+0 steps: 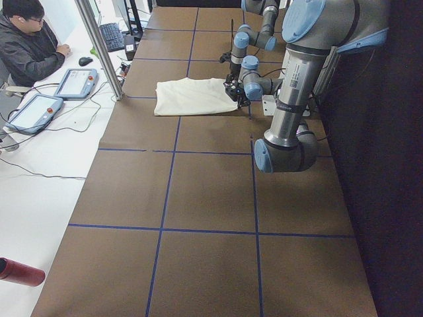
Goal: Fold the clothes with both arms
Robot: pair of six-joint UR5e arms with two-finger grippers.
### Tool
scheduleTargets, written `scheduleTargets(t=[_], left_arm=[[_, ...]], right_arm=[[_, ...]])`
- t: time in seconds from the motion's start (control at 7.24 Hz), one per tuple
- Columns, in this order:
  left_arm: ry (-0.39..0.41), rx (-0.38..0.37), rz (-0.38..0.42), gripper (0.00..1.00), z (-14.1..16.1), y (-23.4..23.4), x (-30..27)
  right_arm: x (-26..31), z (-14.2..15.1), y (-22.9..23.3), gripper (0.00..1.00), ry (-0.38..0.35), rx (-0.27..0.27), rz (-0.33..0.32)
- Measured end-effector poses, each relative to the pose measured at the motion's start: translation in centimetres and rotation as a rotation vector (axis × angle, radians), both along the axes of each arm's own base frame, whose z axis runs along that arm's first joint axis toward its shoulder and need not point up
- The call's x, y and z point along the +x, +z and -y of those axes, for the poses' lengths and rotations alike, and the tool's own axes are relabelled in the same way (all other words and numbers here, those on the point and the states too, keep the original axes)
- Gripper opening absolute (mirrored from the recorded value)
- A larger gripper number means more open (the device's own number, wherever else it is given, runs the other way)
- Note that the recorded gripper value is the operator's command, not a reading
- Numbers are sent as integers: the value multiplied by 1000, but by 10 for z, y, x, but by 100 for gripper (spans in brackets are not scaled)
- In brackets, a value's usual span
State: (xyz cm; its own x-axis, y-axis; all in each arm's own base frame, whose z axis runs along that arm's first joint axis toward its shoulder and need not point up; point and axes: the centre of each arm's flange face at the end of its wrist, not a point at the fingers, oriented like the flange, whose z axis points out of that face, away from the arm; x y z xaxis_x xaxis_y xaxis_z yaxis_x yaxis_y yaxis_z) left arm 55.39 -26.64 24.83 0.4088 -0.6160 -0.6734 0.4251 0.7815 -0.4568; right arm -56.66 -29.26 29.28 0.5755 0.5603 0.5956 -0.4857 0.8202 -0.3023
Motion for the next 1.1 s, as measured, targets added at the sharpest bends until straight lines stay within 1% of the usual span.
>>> scheduleTargets(t=[0.14, 0.28, 0.41, 0.55, 0.69, 0.97, 1.1], left_arm=[[0, 0, 1, 0, 0, 0, 0], [0, 0, 1, 0, 0, 0, 0], [-1, 0, 1, 0, 0, 1, 0], [-1, 0, 2, 0, 0, 1, 0], [-1, 0, 2, 0, 0, 1, 0], [-1, 0, 2, 0, 0, 1, 0], [-1, 0, 3, 0, 0, 1, 0]], right_arm=[[0, 0, 0, 75, -1, 0, 0], [0, 0, -1, 43, -1, 0, 2], [0, 0, -2, 16, 0, -1, 3], [0, 0, -2, 7, -1, -1, 5], [0, -1, -3, 4, -5, -3, 7], [1, 0, -3, 0, -11, -11, 11], [1, 0, -4, 5, -12, -13, 12]])
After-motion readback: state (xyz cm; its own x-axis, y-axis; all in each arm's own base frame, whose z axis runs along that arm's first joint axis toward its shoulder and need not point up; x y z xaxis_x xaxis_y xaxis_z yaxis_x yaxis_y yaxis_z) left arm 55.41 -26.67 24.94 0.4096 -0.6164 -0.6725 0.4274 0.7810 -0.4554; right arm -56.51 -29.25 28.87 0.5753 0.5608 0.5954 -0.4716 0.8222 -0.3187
